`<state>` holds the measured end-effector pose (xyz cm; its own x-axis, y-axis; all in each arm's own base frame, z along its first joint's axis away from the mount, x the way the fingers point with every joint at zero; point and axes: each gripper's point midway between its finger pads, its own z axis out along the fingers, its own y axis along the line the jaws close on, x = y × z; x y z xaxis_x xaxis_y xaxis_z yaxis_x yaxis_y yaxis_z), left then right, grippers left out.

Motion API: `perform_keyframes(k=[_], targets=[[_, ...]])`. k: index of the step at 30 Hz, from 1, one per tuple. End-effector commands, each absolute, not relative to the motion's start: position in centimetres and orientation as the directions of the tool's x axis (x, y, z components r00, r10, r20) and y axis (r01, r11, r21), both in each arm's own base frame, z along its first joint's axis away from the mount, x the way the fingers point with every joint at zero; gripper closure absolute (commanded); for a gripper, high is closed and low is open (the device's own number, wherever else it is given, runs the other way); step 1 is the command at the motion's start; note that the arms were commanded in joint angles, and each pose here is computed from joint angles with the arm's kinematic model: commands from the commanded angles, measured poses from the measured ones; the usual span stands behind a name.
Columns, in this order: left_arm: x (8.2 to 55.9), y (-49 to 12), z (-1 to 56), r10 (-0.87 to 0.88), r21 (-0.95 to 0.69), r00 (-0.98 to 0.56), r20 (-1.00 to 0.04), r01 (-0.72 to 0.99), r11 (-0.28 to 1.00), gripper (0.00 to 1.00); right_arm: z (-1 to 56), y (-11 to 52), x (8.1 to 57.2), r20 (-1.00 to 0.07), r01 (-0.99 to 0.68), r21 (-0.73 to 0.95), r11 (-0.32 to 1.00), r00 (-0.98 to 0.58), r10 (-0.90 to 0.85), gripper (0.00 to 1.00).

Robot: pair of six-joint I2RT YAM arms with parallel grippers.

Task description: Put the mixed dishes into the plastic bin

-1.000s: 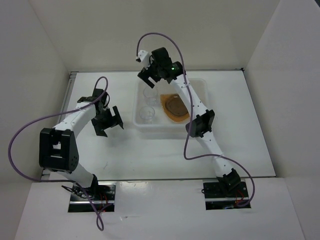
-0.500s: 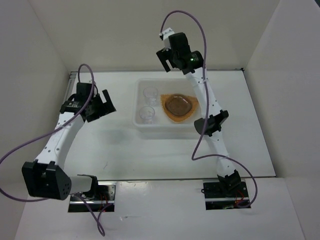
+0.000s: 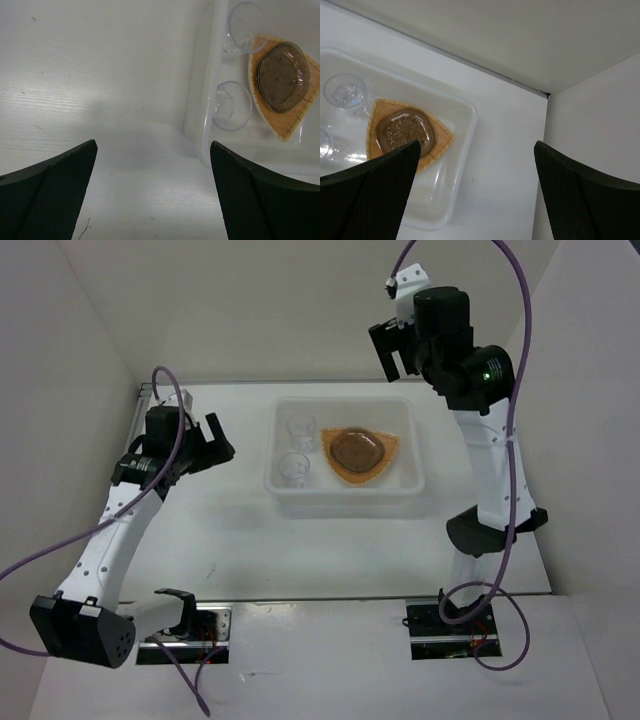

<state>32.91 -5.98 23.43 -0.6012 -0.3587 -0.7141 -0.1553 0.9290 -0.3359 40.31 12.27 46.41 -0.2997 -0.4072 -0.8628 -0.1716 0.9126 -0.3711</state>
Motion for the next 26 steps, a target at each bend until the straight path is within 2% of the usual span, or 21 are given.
perform_keyframes(k=[1, 2, 4, 6, 7, 8, 12, 17, 26], targets=[[31.9, -6.9, 25.4, -0.338, -0.359, -0.561, -0.756, -0.077, 0.93, 0.0, 43.9, 11.1, 38.9, -0.806, -0.201, -0.401, 0.894, -0.386, -0.449, 0.02], [31.2, -6.8, 26.1, -0.331, -0.355, -0.548, -0.768, -0.066, 0.932, 0.0, 42.5, 11.1, 38.6, -0.781, -0.225, -0.407, 0.885, -0.416, -0.465, 0.02], [30.2, -6.9, 26.1, -0.325, -0.355, -0.553, -0.767, -0.056, 0.933, 0.0, 43.5, 10.0, 36.5, -0.796, -0.216, -0.402, 0.89, -0.398, -0.456, 0.02], [29.2, -7.0, 27.5, -0.324, -0.358, -0.524, -0.788, -0.038, 0.933, 0.0, 40.9, 9.3, 35.1, -0.749, -0.243, -0.412, 0.878, -0.459, -0.479, 0.02], [28.9, -7.2, 27.9, -0.317, -0.361, -0.517, -0.795, -0.016, 0.932, 0.0, 41.5, 8.4, 33.2, -0.764, -0.234, -0.407, 0.883, -0.443, -0.47, 0.02], [28.2, -7.5, 28.9, -0.317, -0.371, -0.494, -0.81, 0.013, 0.929, 0.0, 37.8, 8.1, 32.4, -0.699, -0.277, -0.415, 0.867, -0.513, -0.498, 0.02], [26.2, -7.7, 30.1, -0.334, -0.401, -0.44, -0.833, 0.066, 0.914, 0.0, 34.2, 6.0, 29.1, -0.652, -0.286, -0.442, 0.85, -0.548, -0.524, 0.02], [23.0, -6.8, 31.9, -0.355, -0.406, -0.332, -0.874, 0.099, 0.908, 0.0, 32.3, 4.8, 27.2, -0.699, -0.275, -0.383, 0.882, -0.537, -0.471, 0.02], [22.0, -6.1, 31.6, -0.339, -0.383, -0.329, -0.882, 0.08, 0.92, 0.0, 30.8, 2.6, 27.1, -0.733, -0.214, -0.349, 0.912, -0.544, -0.408, 0.02]])
